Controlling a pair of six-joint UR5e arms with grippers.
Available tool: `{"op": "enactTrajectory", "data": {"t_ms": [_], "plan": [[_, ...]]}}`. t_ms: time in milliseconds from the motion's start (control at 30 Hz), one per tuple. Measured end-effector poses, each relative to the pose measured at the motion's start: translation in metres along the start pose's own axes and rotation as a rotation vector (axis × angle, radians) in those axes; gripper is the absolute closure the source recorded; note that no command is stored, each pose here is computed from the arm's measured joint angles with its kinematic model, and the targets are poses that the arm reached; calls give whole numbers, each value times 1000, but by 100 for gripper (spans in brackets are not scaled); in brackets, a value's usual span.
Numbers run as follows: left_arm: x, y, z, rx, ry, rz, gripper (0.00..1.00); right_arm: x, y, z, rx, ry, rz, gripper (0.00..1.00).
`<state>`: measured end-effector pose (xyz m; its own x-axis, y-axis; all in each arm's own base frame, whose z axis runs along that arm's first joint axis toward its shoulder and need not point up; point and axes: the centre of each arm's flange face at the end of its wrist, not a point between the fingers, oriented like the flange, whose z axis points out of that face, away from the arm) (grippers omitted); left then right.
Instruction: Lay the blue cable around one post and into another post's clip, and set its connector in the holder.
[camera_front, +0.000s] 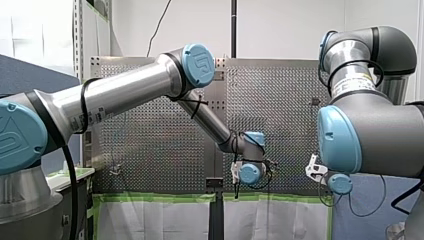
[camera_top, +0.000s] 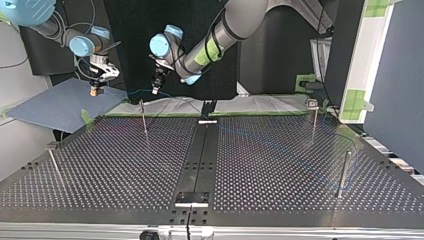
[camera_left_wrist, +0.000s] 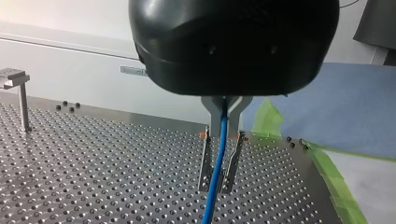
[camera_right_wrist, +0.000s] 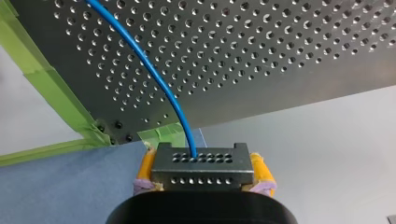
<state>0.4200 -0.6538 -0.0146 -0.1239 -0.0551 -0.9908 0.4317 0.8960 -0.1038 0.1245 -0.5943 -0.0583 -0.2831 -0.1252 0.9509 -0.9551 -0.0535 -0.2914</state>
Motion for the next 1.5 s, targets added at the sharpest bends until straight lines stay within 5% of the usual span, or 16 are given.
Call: {"op": "enactTrajectory", "data": {"t_ms": [567,867,1500], "plan": [[1,0,-2,-2,10,3,100,-1,-4,2,124,-51,-4,100],[0,7,3,-13,7,1,100,8,13,8,112,-32,43,100],[-4,26,16,-16,9,-7,100,15,14,16,150,-17,68,100]]}}
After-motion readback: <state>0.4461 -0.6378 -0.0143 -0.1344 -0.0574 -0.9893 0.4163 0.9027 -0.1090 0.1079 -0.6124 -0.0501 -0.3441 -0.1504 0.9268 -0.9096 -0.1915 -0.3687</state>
